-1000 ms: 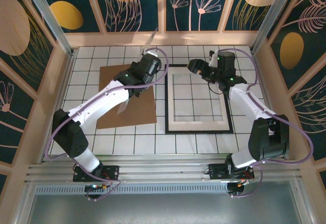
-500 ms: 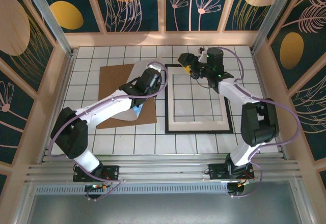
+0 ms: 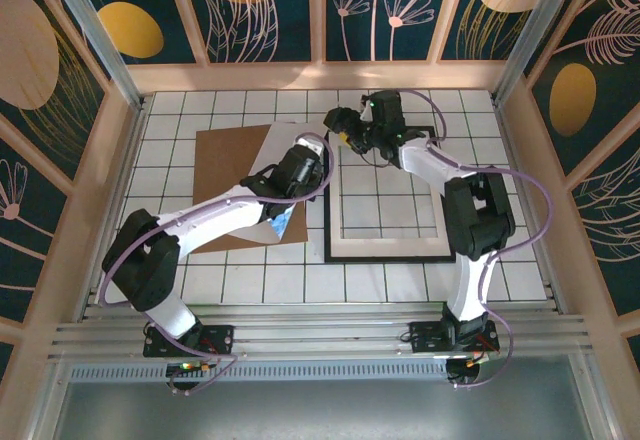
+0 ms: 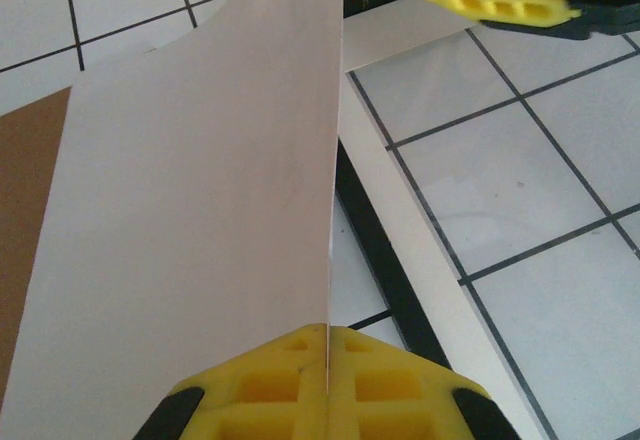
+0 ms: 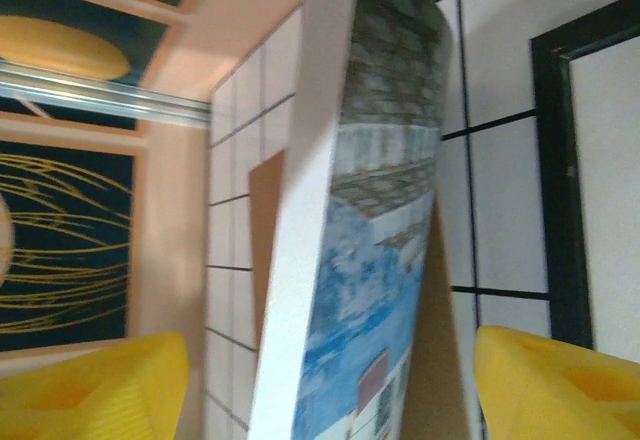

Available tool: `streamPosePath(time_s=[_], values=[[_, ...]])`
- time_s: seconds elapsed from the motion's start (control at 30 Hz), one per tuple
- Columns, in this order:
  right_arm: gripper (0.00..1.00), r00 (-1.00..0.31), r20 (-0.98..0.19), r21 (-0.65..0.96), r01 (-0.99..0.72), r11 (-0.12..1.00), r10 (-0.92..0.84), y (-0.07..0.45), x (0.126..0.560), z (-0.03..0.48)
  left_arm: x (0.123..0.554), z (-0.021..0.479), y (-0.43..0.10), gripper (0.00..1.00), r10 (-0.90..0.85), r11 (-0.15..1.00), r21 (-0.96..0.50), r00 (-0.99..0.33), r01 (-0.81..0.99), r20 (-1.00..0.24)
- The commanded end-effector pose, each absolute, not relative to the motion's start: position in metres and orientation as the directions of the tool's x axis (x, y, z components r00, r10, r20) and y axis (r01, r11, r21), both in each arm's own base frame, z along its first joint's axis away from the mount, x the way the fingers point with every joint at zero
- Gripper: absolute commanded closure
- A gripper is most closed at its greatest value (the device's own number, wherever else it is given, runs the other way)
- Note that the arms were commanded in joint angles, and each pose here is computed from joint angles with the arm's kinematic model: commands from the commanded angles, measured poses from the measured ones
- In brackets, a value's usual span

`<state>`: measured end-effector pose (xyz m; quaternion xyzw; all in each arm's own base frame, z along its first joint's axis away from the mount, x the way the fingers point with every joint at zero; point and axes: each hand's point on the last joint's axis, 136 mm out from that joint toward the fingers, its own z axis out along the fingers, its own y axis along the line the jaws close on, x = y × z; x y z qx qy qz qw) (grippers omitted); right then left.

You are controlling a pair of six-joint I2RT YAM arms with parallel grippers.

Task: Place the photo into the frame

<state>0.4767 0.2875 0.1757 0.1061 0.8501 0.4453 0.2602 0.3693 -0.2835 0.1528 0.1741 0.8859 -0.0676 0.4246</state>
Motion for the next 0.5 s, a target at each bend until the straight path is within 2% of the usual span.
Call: streamPosePath(time_s=[0.0, 0.17, 0.33, 0.47], values=[[0.29, -0.828, -0.409, 0.727, -0.041, 0.686, 0.384, 0.289, 0.482, 0.161, 0.371, 0.137, -0.291, 1.00, 0.256, 0.932, 0.037, -0.580, 0.362, -0.773], [0.38, -0.837, -0.405, 0.704, -0.029, 0.709, 0.368, 0.294, 0.484, 0.147, 0.373, 0.119, -0.294, 1.00, 0.297, 0.928, 0.080, -0.588, 0.365, -0.752], [0.55, -0.844, -0.414, 0.652, -0.013, 0.759, 0.342, 0.295, 0.488, 0.128, 0.372, 0.107, -0.299, 0.98, 0.311, 0.924, 0.089, -0.594, 0.372, -0.741], [0.64, -0.847, -0.426, 0.604, -0.005, 0.797, 0.318, 0.297, 0.489, 0.117, 0.371, 0.102, -0.302, 0.98, 0.320, 0.921, 0.095, -0.596, 0.378, -0.736]])
